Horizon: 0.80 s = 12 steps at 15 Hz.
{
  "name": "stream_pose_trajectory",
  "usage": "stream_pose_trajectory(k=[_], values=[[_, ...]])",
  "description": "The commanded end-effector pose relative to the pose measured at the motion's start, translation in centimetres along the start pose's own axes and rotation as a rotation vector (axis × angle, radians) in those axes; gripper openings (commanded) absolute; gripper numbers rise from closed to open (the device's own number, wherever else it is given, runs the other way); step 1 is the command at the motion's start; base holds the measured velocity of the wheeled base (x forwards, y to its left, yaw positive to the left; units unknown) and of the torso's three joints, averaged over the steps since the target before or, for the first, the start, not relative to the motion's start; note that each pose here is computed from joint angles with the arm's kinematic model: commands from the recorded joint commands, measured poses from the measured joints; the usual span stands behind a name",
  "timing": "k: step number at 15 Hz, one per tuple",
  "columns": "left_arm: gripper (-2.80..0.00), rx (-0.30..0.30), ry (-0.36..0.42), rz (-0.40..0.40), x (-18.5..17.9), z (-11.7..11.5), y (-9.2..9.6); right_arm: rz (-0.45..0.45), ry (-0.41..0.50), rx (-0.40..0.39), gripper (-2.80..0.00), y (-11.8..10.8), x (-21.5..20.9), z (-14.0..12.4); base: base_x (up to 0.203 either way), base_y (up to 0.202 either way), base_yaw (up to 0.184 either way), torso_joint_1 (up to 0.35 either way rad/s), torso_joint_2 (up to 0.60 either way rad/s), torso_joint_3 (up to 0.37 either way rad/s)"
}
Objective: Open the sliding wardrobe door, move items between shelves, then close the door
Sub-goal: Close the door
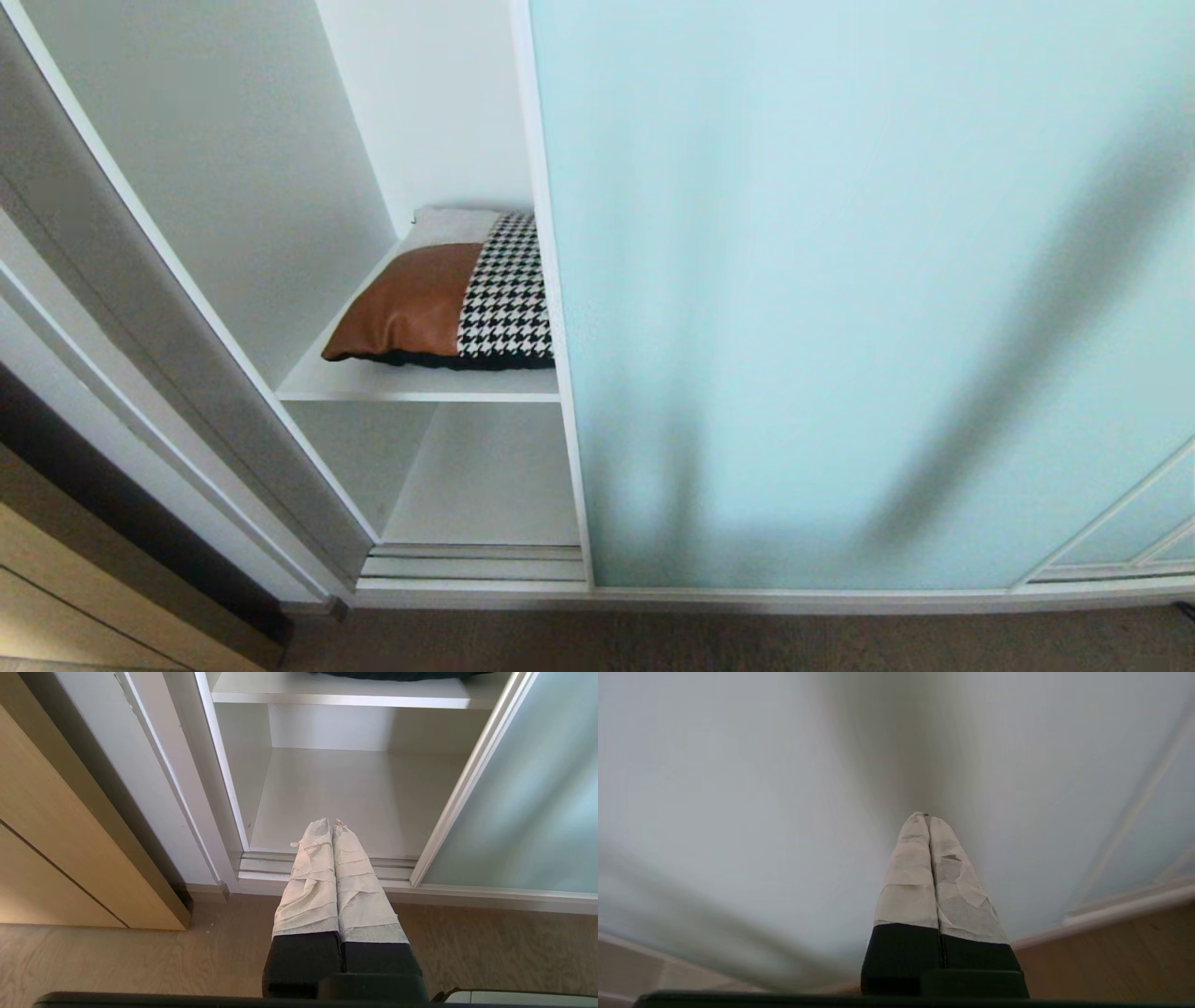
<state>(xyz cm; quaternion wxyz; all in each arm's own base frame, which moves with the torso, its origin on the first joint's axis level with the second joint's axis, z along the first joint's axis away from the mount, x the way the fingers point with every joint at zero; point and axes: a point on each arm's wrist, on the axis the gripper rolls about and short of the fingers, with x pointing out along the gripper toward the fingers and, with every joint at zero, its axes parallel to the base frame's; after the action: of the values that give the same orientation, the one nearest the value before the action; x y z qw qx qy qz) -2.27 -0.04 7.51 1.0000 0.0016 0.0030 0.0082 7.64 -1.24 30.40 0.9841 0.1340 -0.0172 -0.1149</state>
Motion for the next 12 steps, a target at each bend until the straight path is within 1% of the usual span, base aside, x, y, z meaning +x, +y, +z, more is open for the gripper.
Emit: stream_pose_trajectory(k=[1,2,4,6,8,9,11,12], values=[[-2.80,0.000,0.003,0.000,0.0,0.0,0.0,0.010,-0.062,0.004,-2.80,-0.7,-4.6,-0.8,0.000,0.000,0.000,0.000,0.00,0.000],[-2.80,0.000,0.003,0.000,0.0,0.0,0.0,0.012,-0.062,0.000,-2.80,-1.1,-6.1,-1.7,0.000,0.000,0.000,0.000,0.00,0.000],[-2.80,0.000,0.003,0.000,0.0,0.0,0.0,0.012,-0.031,-0.025,-2.80,-2.2,-8.6,-4.5,0.000,0.000,0.000,0.000,0.00,0.000],[-2.80,0.000,0.003,0.000,0.0,0.0,0.0,0.032,-0.027,-0.052,-2.80,-3.0,-10.3,-7.0,0.000,0.000,0.000,0.000,0.00,0.000],[-2.80,0.000,0.003,0.000,0.0,0.0,0.0,0.053,-0.014,-0.091,-2.80,-3.7,-11.1,-9.3,0.000,0.000,0.000,0.000,0.00,0.000],[-2.80,0.000,0.003,0.000,0.0,0.0,0.0,0.050,-0.004,-0.117,-2.80,-3.8,-11.0,-10.0,0.000,0.000,0.000,0.000,0.00,0.000],[-2.80,0.000,0.003,0.000,0.0,0.0,0.0,0.047,0.009,-0.122,-2.80,-3.9,-10.9,-10.3,0.000,0.000,0.000,0.000,0.00,0.000],[-2.80,0.000,0.003,0.000,0.0,0.0,0.0,0.045,0.037,-0.129,-2.80,-4.1,-10.5,-11.1,0.000,0.000,0.000,0.000,0.00,0.000]])
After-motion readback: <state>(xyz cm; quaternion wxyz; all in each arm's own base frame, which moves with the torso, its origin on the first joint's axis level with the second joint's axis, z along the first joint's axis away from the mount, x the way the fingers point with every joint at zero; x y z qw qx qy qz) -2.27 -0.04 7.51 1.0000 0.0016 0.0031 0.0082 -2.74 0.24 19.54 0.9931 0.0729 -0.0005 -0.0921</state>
